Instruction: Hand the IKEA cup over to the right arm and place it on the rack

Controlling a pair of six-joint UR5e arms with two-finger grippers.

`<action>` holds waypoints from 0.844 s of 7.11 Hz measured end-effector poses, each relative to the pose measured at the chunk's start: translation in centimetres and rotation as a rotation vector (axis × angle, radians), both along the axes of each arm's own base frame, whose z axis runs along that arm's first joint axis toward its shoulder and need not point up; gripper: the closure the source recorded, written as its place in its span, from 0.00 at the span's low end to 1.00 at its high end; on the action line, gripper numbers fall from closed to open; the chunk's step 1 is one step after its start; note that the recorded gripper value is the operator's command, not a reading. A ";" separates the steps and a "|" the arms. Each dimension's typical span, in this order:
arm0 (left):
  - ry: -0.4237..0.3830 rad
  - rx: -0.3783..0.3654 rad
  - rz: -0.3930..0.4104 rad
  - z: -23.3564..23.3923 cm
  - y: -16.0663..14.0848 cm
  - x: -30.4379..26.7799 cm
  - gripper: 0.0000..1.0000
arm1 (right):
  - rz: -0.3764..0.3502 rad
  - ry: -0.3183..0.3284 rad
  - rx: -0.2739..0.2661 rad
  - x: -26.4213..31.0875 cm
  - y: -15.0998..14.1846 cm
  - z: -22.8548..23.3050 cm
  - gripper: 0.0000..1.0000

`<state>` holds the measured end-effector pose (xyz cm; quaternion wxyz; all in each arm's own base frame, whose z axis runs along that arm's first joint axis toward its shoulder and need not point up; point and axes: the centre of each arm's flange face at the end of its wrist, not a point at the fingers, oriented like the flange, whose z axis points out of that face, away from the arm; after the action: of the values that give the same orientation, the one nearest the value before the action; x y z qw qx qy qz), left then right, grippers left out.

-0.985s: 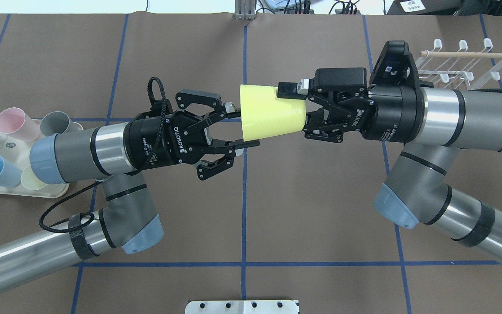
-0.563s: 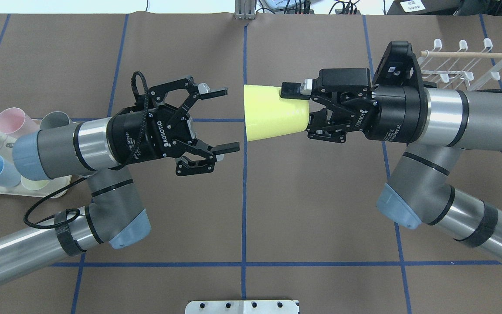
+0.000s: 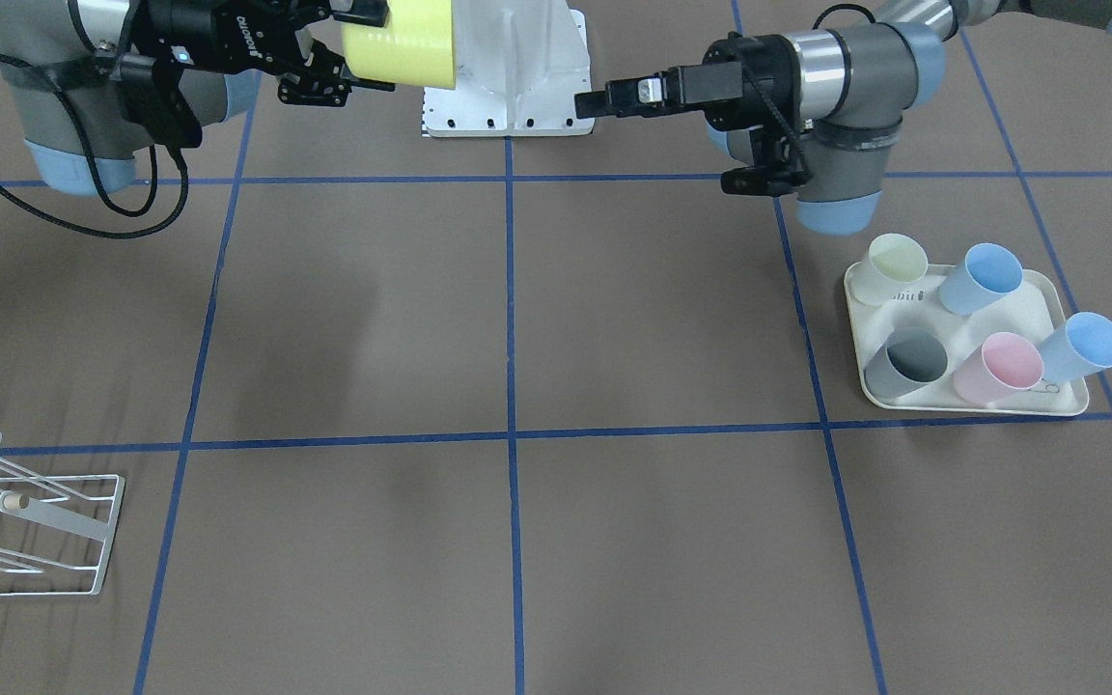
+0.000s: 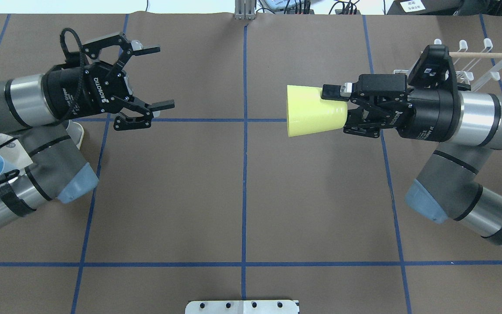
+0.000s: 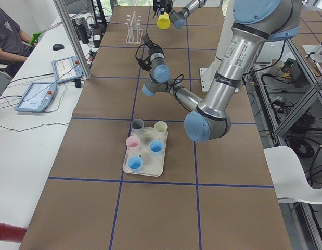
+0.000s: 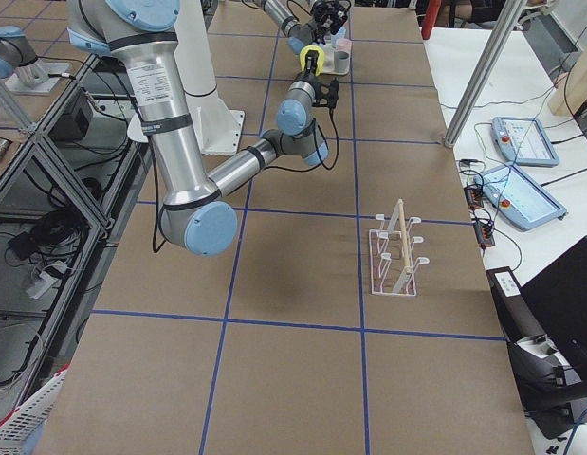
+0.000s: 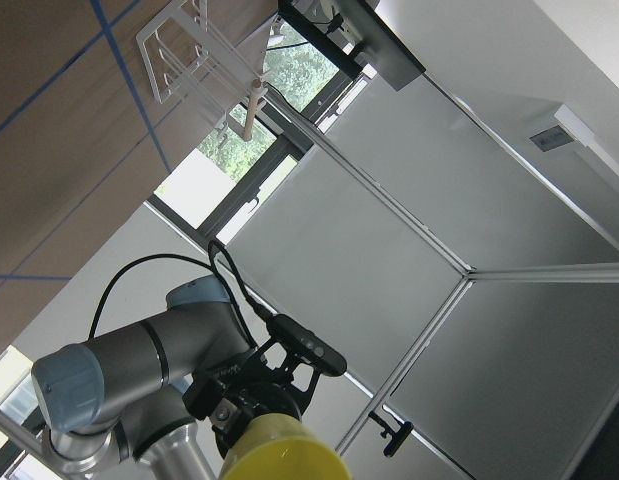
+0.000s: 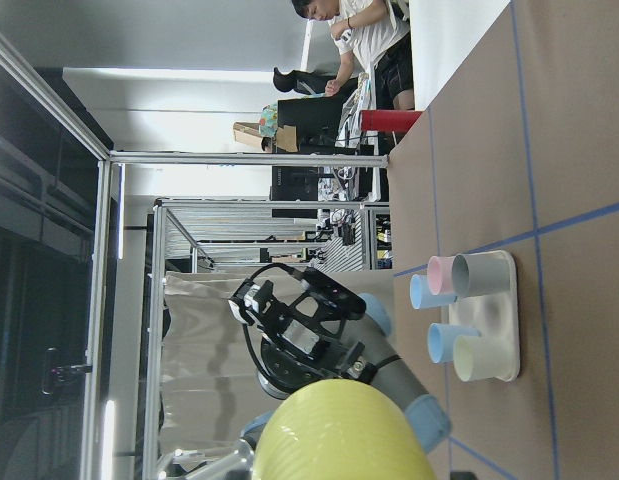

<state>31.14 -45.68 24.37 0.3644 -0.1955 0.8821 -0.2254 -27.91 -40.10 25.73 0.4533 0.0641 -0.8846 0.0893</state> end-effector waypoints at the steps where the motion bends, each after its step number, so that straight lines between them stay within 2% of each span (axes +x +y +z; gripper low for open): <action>1: -0.147 0.067 -0.062 0.9 -1.5 -0.6 0.00 | 0.062 0.086 0.032 1.3 -1.8 2.5 0.76; 2: -0.280 0.132 -0.123 2.0 -2.5 -0.4 0.00 | 0.109 0.197 0.067 3.5 -4.1 4.6 0.75; 3: -0.400 0.190 -0.174 3.5 -3.2 0.1 0.00 | 0.141 0.338 0.103 6.3 -6.8 6.6 0.74; 4: -0.504 0.245 -0.200 4.5 -3.8 0.5 0.00 | 0.164 0.458 0.110 9.0 -9.1 7.9 0.74; 6: -0.694 0.372 -0.249 6.8 -5.4 -0.4 0.00 | 0.209 0.632 0.069 13.6 -12.1 10.2 0.75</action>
<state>30.71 -51.12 31.15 0.6393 0.0694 0.7495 -0.1572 -14.33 -52.19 35.88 0.6910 0.1945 -0.6914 0.0810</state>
